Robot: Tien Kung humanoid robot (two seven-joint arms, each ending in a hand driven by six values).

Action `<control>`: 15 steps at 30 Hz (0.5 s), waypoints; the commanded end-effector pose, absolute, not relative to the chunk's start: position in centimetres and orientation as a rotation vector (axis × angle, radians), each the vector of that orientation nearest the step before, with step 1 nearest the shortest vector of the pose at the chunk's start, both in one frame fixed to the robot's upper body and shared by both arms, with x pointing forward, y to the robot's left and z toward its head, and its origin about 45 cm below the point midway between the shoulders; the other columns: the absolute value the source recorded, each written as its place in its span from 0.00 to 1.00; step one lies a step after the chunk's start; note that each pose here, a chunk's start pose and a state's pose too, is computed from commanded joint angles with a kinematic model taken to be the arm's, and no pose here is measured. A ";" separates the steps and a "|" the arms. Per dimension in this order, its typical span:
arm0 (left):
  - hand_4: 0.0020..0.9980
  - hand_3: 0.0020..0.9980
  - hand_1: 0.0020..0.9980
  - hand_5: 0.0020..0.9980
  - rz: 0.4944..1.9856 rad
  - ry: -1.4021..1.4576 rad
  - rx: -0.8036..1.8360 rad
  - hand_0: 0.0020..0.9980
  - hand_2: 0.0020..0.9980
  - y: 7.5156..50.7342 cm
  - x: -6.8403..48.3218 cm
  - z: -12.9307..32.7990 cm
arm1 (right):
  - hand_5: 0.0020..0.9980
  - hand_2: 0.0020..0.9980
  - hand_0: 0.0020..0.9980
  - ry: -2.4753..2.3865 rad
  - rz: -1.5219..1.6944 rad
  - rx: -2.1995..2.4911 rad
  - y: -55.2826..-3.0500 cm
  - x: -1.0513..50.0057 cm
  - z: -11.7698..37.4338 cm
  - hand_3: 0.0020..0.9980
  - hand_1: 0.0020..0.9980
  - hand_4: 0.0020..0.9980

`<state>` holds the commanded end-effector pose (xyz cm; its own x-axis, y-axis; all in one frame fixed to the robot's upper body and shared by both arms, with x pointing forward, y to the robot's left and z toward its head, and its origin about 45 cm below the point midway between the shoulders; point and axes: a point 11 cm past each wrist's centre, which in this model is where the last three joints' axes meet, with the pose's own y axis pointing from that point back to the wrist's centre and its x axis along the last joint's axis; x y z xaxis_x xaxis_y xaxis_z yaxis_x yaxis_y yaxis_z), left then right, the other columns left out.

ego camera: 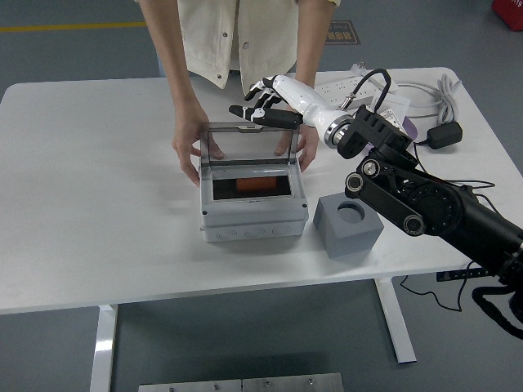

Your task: Fetch the battery,place it into the box,close the lid of the box

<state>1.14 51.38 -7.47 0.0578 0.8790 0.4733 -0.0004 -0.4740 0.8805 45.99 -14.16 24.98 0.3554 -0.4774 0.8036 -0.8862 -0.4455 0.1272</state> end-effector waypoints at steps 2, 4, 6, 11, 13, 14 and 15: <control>0.18 0.52 0.74 0.00 1.510 0.901 1.598 0.62 0.57 51.4 1.2 -7.5 | 0.89 0.60 0.72 -1.163 0.940 2.062 -14.1 45.8 24.3 0.68 0.60 0.96; 0.18 0.52 0.74 0.00 1.510 0.901 1.598 0.62 0.57 51.3 1.2 -7.5 | 0.89 0.60 0.72 -1.145 0.934 2.062 -14.0 45.5 23.7 0.68 0.60 0.96; 0.18 0.52 0.74 0.00 1.510 0.902 1.597 0.62 0.57 51.3 1.2 -7.5 | 0.89 0.60 0.72 -1.127 0.933 2.065 -13.8 45.2 23.4 0.68 0.60 0.96; 0.18 0.52 0.74 0.00 1.511 0.904 1.595 0.62 0.57 51.3 1.2 -7.5 | 0.90 0.60 0.72 -1.101 0.953 2.070 -13.4 44.6 23.7 0.68 0.60 0.96; 0.18 0.52 0.74 0.00 1.512 0.904 1.594 0.62 0.57 51.2 1.2 -7.5 | 0.90 0.60 0.72 -1.092 0.966 2.067 -13.3 44.4 24.1 0.68 0.60 0.96; 0.18 0.53 0.74 0.00 1.513 0.905 1.593 0.62 0.57 51.2 1.1 -7.6 | 0.90 0.59 0.72 -1.084 0.973 2.064 -13.4 44.2 24.3 0.68 0.60 0.96; 0.18 0.53 0.74 0.00 1.513 0.906 1.593 0.62 0.57 51.2 1.1 -7.6 | 0.90 0.59 0.72 -1.077 0.979 2.063 -13.3 44.1 24.6 0.68 0.60 0.96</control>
